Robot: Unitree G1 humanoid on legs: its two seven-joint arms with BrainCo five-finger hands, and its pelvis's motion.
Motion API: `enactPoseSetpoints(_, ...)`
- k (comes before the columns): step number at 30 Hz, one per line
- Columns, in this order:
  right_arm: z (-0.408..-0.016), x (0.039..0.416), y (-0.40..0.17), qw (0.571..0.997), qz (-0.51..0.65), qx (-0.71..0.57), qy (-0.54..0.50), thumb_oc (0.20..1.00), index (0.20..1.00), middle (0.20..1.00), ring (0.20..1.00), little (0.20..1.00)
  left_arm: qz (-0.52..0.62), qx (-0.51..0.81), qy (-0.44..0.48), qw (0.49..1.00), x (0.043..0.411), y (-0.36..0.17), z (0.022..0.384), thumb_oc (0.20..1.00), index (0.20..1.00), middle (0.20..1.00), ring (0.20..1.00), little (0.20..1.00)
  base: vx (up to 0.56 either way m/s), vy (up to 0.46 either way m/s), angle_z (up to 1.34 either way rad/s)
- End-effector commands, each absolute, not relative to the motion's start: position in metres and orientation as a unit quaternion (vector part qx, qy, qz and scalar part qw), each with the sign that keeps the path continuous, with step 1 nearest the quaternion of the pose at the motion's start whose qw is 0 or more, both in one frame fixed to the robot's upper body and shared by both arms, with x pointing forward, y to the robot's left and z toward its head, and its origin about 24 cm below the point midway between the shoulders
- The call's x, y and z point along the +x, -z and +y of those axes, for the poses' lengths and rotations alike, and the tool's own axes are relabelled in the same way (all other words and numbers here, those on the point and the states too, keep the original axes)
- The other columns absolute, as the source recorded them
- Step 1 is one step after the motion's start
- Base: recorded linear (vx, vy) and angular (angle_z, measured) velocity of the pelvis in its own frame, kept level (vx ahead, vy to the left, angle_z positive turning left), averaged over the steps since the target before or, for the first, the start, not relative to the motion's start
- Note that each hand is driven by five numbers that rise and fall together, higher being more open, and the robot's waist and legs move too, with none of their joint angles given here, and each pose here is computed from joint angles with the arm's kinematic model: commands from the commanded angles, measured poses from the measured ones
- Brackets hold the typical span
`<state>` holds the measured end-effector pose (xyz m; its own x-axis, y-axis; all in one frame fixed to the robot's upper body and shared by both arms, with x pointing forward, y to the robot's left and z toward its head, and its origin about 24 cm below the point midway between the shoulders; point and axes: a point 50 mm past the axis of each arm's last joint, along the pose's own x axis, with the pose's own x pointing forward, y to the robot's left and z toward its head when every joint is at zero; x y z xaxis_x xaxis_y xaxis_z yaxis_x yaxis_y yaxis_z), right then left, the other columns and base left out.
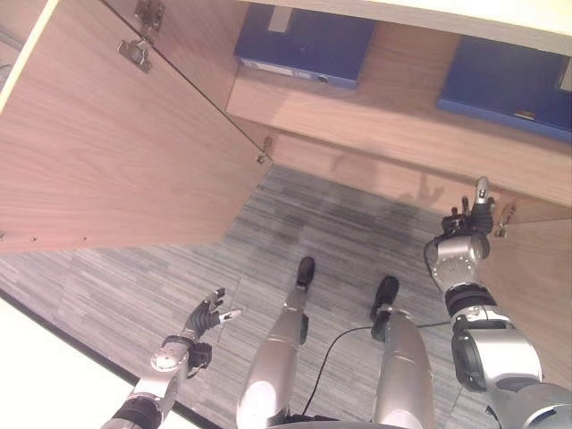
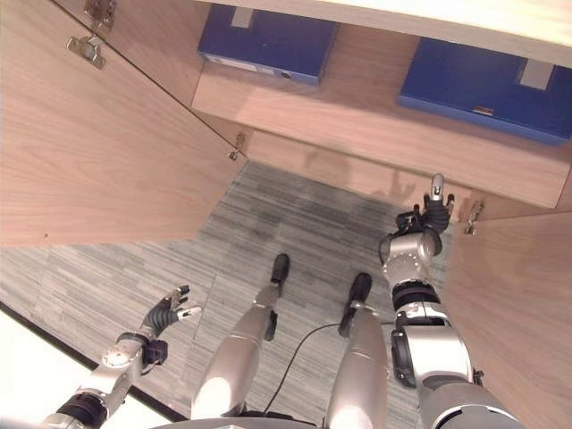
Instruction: Put the empty folder in the office cabinet
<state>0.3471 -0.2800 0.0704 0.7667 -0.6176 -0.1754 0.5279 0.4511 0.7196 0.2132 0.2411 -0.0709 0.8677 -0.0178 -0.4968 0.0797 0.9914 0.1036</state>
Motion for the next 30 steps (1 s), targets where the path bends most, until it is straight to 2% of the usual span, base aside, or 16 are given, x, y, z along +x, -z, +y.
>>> enactPoseSetpoints(1, -0.292, 0.349, -0.091, 0.861, -0.102, 0.377, 0.327, 1.0, 1.0, 1.0, 1.0, 1.0, 0.266, 0.064, -0.002, 0.962, 0.198, 0.077, 0.256, 1.0, 1.0, 1.0, 1.0, 1.0, -0.06, 0.063, -0.11)
enactPoseSetpoints(8, -0.292, 0.344, -0.071, 0.851, -0.068, 0.387, 0.347, 1.0, 1.0, 1.0, 1.0, 1.0, 0.272, 0.065, -0.01, 0.96, 0.197, 0.08, 0.254, 1.0, 1.0, 1.0, 1.0, 1.0, -0.03, 0.044, -0.08)
enactPoseSetpoints(13, -0.293, 0.337, -0.062, 0.891, -0.038, 0.303, 0.335, 1.0, 1.0, 1.0, 1.0, 1.0, 0.278, 0.066, -0.01, 0.958, 0.193, 0.084, 0.254, 1.0, 1.0, 1.0, 1.0, 1.0, -0.02, 0.03, -0.11)
enactPoseSetpoints(14, -0.293, 0.337, -0.063, 0.899, -0.037, 0.28, 0.334, 0.636, 0.636, 0.636, 0.636, 0.636, 0.279, 0.067, -0.011, 0.958, 0.192, 0.085, 0.254, 1.0, 1.0, 1.0, 1.0, 1.0, -0.01, 0.01, -0.06)
enactPoseSetpoints(15, -0.294, 0.335, -0.062, 0.907, -0.035, 0.256, 0.331, 0.2, 0.2, 0.2, 0.2, 0.2, 0.28, 0.069, -0.009, 0.958, 0.192, 0.085, 0.253, 1.0, 1.0, 1.0, 1.0, 1.0, 0.01, 0.01, -0.04)
enactPoseSetpoints(18, -0.295, 0.33, -0.067, 0.935, -0.039, 0.157, 0.315, 0.2, 0.2, 0.2, 0.2, 0.2, 0.288, 0.073, -0.009, 0.955, 0.187, 0.089, 0.253, 1.0, 1.0, 1.0, 1.0, 1.0, 0.01, 0.004, -0.01)
enactPoseSetpoints(19, -0.297, 0.328, -0.072, 0.946, -0.042, 0.083, 0.312, 0.2, 0.2, 0.2, 0.2, 0.2, 0.291, 0.076, -0.011, 0.954, 0.184, 0.091, 0.254, 1.0, 1.0, 1.0, 1.0, 1.0, 0.0, 0.0, 0.0)
enactPoseSetpoints(20, -0.297, 0.328, -0.072, 0.946, -0.042, 0.082, 0.312, 0.2, 0.2, 0.2, 0.2, 0.2, 0.29, 0.076, -0.011, 0.954, 0.185, 0.091, 0.254, 1.0, 1.0, 1.0, 1.0, 1.0, 0.0, 0.0, 0.0)
enactPoseSetpoints(23, -0.3, 0.327, -0.091, 0.948, -0.074, -0.027, 0.309, 0.2, 0.2, 0.2, 0.2, 0.2, 0.3, 0.083, -0.007, 0.95, 0.179, 0.095, 0.252, 1.0, 1.0, 1.0, 1.0, 1.0, 0.04, 0.004, 0.0)
enactPoseSetpoints(30, -0.301, 0.322, -0.112, 0.936, -0.117, -0.148, 0.298, 0.2, 0.2, 0.2, 0.2, 0.2, 0.306, 0.084, -0.004, 0.948, 0.175, 0.099, 0.25, 1.0, 1.0, 1.0, 1.0, 1.0, 0.03, 0.002, 0.02)
